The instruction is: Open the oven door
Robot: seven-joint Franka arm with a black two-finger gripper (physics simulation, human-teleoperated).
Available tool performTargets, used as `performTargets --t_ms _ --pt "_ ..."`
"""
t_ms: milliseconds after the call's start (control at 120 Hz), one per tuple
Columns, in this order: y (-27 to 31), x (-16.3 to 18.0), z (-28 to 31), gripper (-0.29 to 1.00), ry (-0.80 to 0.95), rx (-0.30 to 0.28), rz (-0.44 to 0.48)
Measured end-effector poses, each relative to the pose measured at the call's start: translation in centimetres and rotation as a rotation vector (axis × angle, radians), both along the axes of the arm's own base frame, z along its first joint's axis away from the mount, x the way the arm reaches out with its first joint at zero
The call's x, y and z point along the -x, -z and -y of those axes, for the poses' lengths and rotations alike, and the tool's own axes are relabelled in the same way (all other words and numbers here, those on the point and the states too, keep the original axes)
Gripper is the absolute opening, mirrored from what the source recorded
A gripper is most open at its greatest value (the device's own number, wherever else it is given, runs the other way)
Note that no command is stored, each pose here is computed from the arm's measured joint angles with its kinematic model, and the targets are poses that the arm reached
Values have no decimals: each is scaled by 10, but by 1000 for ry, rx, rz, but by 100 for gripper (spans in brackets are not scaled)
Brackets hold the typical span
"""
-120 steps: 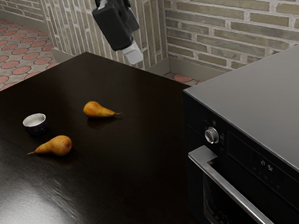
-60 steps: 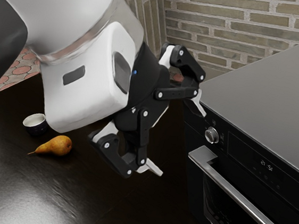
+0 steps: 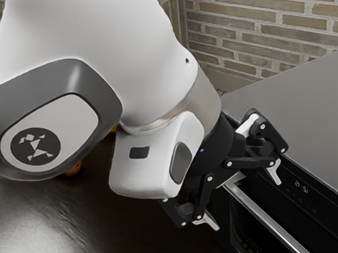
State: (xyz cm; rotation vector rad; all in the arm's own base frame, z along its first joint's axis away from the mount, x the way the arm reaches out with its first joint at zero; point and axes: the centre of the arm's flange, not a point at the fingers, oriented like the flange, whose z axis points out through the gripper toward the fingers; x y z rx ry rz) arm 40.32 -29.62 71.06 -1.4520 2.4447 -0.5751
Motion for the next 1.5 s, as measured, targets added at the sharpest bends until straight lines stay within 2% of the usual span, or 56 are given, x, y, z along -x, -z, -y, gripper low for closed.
performTargets --t_ms 142,342,1500 --pt "15 -10 8 70 59 -11 -3" --pt "31 -3 7 70 86 -52 22" --pt "69 -20 -4 70 -36 -19 -12"
